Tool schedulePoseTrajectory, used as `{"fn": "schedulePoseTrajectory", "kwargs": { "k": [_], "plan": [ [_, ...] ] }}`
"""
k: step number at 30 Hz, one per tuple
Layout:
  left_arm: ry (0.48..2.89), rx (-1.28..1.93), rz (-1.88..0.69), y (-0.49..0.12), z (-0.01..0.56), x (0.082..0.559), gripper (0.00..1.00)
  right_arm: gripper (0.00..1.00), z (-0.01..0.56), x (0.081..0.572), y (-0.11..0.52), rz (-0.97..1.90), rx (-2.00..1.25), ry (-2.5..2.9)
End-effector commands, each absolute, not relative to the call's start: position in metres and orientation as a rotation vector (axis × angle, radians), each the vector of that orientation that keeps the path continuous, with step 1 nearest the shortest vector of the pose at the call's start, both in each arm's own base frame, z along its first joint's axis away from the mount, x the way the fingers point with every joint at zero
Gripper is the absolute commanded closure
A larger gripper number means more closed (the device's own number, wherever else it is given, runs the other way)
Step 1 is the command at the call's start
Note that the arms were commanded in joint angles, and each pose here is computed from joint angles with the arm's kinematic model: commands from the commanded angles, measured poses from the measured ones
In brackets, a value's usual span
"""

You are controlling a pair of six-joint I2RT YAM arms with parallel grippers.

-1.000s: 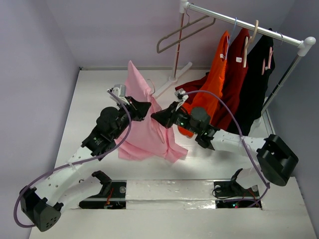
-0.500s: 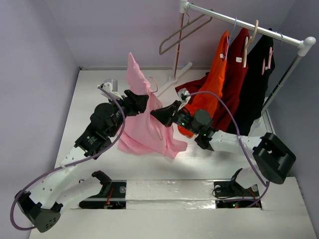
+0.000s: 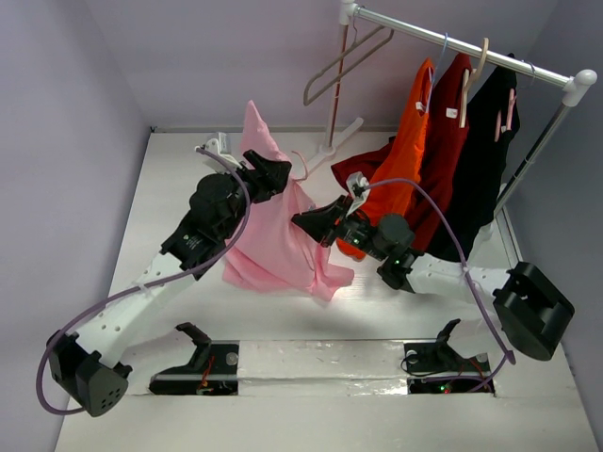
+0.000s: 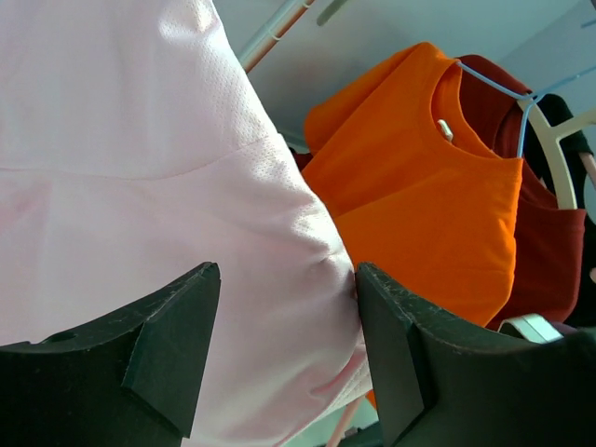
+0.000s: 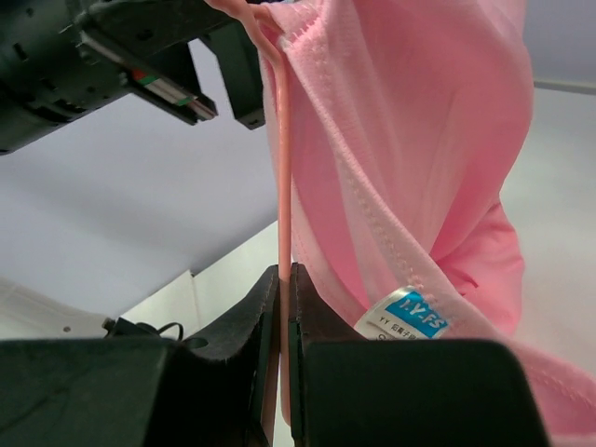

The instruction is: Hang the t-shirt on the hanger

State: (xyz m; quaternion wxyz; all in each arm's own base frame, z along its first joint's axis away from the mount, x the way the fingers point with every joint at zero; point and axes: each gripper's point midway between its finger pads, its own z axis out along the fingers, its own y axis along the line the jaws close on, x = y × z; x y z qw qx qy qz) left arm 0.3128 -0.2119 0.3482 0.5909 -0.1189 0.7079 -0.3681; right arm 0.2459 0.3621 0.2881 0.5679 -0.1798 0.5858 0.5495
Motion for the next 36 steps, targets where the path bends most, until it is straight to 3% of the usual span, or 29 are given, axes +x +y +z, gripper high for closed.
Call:
{"fn": "schedulePoseTrajectory", "kwargs": {
  "k": [1, 13, 16, 20, 24, 33, 36],
  "plan": [
    [1.530, -0.308, -0.968, -0.215, 0.389, 0.314, 0.43, 1.00, 0.319, 0.234, 0.356, 1.309, -0.442, 1.243],
    [1.552, -0.323, -1.061, -0.236, 0.356, 0.323, 0.48, 1.00, 0.312, 0.233, 0.365, 1.336, -0.478, 1.278],
    [1.551, -0.334, -1.077, -0.238, 0.346, 0.324, 0.55, 1.00, 0.311, 0.234, 0.366, 1.334, -0.479, 1.286],
    [1.537, -0.346, -1.080, -0.236, 0.344, 0.324, 0.82, 1.00, 0.309, 0.236, 0.368, 1.330, -0.479, 1.299],
    [1.539, -0.358, -1.058, -0.231, 0.342, 0.324, 0.99, 1.00, 0.300, 0.239, 0.368, 1.319, -0.468, 1.324],
    [1.581, -0.413, -0.976, -0.219, 0.326, 0.327, 1.00, 1.00, 0.284, 0.241, 0.368, 1.321, -0.446, 1.392],
    [1.594, -0.426, -0.940, -0.214, 0.324, 0.328, 1.00, 0.81, 0.276, 0.243, 0.365, 1.285, -0.445, 1.458]
  ]
}}
